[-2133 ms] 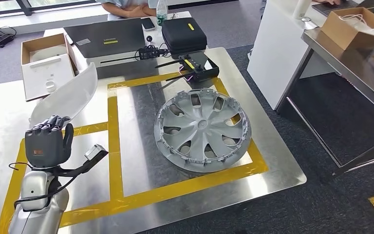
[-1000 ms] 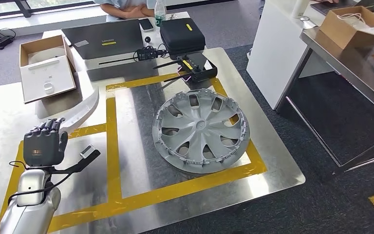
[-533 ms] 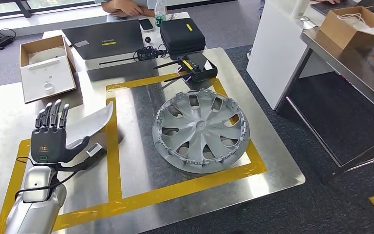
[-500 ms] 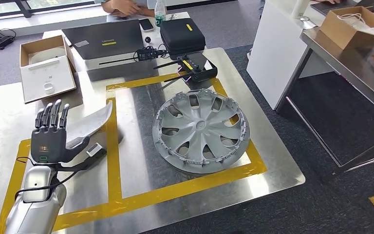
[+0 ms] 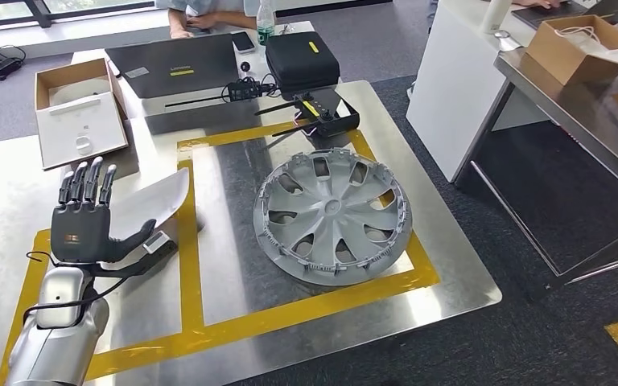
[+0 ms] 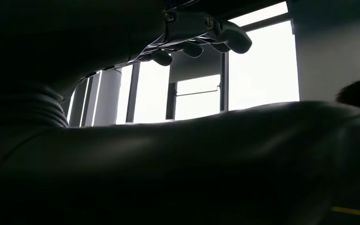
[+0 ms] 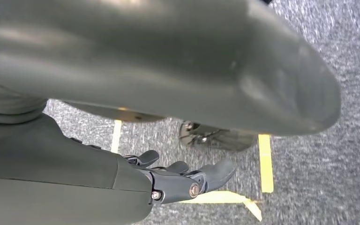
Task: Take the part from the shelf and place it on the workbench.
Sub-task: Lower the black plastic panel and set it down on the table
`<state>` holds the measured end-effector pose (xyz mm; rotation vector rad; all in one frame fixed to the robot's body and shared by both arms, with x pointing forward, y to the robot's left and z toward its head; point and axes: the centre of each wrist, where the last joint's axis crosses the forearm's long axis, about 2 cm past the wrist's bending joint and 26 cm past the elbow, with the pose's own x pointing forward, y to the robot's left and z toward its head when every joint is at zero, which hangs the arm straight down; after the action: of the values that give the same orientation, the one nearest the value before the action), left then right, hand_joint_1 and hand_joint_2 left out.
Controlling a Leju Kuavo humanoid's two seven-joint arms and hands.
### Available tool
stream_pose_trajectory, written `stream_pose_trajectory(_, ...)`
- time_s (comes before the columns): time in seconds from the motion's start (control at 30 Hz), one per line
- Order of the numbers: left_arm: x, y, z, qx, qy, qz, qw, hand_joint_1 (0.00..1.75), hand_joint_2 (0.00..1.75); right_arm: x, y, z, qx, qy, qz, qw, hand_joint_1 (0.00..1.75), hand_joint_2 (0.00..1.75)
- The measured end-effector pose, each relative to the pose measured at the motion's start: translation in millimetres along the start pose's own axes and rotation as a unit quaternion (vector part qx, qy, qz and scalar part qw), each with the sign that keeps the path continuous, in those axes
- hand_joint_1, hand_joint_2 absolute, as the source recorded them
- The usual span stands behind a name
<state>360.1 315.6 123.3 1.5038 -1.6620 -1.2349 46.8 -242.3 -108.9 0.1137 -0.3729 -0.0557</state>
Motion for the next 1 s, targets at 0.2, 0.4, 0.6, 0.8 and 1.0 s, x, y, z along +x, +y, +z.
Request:
stream_pose_trajectory(0.2,4.0,-0.1,-1.7,-0.002,-0.003,0.005,1.000,0.00,0.00,0.8,0.4,-0.2,0.000,-0.001,-0.003,1.000,0.00,0.00)
stream_pose_trajectory(0.4,3.3,-0.1,-1.6,-0.003,-0.003,0.004,1.000,0.00,0.00,3.1,0.9,-0.8,-0.002,-0.004,-0.006,1.000,0.00,0.00)
stream_pose_trajectory(0.6,4.1,-3.4,5.1,-0.015,0.002,0.005,1.000,0.00,0.00,2.3,0.7,-0.6,-0.003,-0.002,-0.008,1.000,0.00,0.00)
stream_pose_trajectory(0.8,4.7,-0.9,4.6,-0.010,0.005,0.004,1.000,0.00,0.00,2.2,0.9,-0.6,-0.004,-0.001,-0.011,1.000,0.00,0.00)
stream_pose_trajectory(1.0,7.9,-0.9,5.4,-0.010,0.007,0.008,1.000,0.00,0.00,1.6,0.4,-0.4,-0.006,0.001,-0.012,1.000,0.00,0.00)
